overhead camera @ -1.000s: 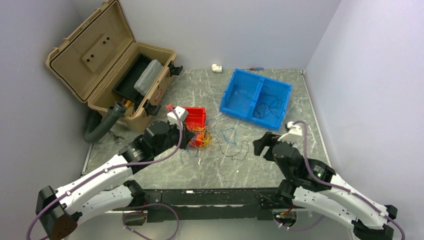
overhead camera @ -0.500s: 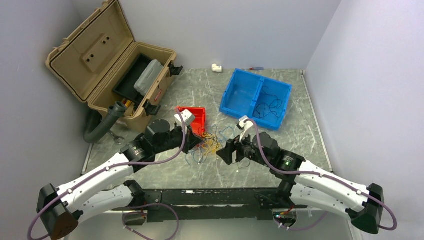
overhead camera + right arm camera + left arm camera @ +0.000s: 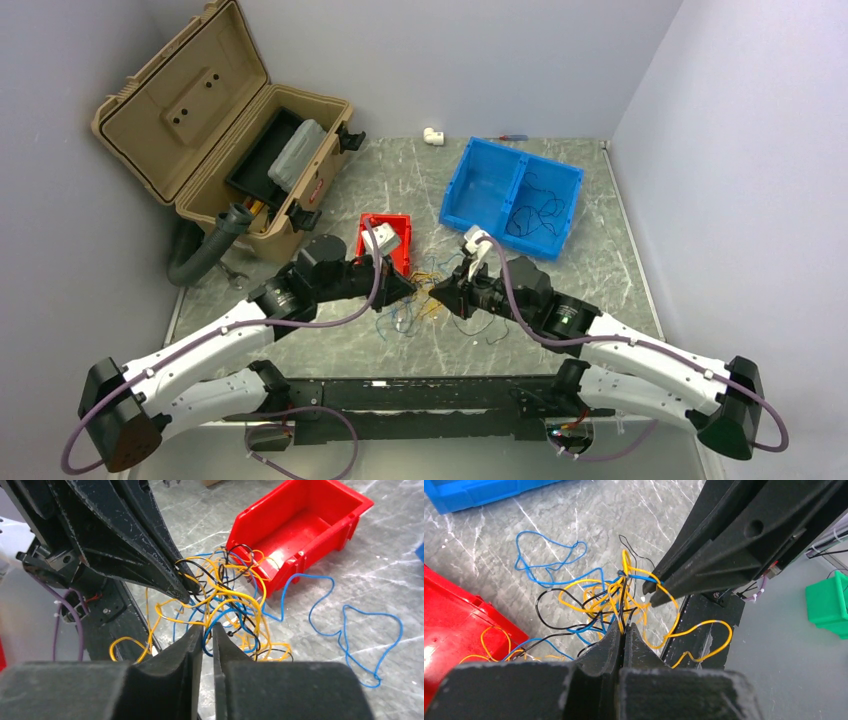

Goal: Untangle the cables
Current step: Untie the cable.

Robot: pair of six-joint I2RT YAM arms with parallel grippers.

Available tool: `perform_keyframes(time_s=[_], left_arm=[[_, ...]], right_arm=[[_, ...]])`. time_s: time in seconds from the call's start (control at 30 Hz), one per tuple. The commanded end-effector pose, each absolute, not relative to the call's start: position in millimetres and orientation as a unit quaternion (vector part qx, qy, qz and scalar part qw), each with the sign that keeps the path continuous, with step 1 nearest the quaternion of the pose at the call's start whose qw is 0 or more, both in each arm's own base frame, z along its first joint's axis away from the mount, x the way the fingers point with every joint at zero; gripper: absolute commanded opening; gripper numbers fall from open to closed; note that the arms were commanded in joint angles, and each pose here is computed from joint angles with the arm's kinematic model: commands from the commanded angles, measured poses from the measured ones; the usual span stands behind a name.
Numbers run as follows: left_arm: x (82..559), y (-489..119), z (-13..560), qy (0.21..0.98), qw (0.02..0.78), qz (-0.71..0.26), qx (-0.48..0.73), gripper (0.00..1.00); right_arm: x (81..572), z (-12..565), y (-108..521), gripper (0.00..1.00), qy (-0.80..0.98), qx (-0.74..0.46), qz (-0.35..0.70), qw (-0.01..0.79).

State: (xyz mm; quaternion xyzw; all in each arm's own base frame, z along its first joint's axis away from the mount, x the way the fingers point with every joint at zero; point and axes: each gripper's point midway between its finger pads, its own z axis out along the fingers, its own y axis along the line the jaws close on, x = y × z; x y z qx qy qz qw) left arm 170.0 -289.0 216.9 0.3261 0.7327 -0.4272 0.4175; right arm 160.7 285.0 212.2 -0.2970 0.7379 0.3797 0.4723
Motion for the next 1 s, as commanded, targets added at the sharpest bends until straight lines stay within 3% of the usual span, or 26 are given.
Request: perform_keyframes(time_s=[0.0,0.33,0.97], left_arm=[[174.4,-297.4,246.6,0.704,0.444,-0.443,0.334,0.0],[210.1,-267.9,221.6,0.777,0.469,-0.353,0.228,0.0],[234.7,-221.6,207.0,0.825,0.493,-0.254,0.107,0.0]], right_arm=[[179.8,244.2,274.9,0.02,0.723,-0.229,0.376,0.532],[213.5,199.0,151.6,0.0,0.823,0.047,0.154,0.544],[172.4,227.1,-7.5,0.0,0.736,0.318,0.044,0.596]])
